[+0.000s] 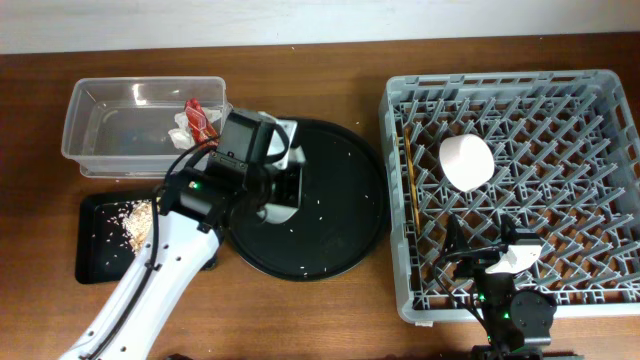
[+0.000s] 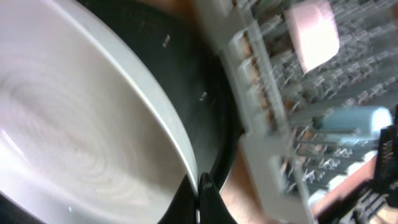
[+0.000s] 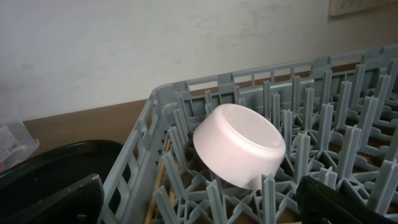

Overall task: Sort waste into correct bins and load items into the dishwasher rack
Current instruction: 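Carry the empty white plate with the left gripper to the rack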

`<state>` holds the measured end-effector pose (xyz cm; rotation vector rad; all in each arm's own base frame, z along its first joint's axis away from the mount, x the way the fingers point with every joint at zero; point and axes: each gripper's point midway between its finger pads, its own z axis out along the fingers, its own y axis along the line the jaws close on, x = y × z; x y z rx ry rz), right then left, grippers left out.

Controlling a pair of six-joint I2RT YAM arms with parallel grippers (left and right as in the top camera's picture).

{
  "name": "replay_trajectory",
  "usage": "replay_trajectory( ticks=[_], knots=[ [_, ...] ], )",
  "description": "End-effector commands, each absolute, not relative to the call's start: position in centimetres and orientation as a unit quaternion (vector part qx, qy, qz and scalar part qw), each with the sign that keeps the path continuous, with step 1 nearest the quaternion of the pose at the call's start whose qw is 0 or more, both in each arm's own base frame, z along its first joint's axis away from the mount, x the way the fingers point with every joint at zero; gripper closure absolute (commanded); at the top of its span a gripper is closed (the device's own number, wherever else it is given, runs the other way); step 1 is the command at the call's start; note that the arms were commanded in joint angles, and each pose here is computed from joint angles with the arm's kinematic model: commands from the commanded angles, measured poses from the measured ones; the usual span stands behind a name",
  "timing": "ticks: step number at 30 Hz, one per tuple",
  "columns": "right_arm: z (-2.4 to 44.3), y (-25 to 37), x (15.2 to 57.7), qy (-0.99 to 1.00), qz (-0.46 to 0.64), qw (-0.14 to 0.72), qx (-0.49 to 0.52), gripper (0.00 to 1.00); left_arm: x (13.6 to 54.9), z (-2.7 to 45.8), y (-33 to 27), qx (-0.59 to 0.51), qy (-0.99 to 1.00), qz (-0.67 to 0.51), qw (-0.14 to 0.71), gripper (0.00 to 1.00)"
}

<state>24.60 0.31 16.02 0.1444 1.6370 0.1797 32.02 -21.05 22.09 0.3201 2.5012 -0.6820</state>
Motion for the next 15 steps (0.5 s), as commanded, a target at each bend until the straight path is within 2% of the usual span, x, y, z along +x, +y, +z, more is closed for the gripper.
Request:
replay_trajectory(
  ticks=[1,5,8,11,15],
  knots=[
    [15.8,0.3,24.6,0.728,0.080,0.678,0.060,0.02,33.3,27.4,-25.7,0.167,0.861,-0.344,0.335,1.00],
    [15.8,0.3,24.6,0.728,0.080,0.678,0.060,0.02,34.0,31.9,-32.1,0.235,0.764,-0.460,0.388,1.00],
    [15.8,0.3,24.6,0.728,0.080,0.678,0.060,0.02,33.6,33.4,-35.8,0.256,0.709,-0.535,0.382,1.00],
    [15.8,0.3,24.6,0.728,0.080,0.678,0.060,0.02,33.2,32.7,-38.3,0.260,0.689,-0.574,0.359,1.00],
    [15.8,0.3,24.6,0.728,0.080,0.678,0.060,0.02,32.8,29.2,-40.6,0.263,0.703,-0.581,0.314,1.00]
  ],
)
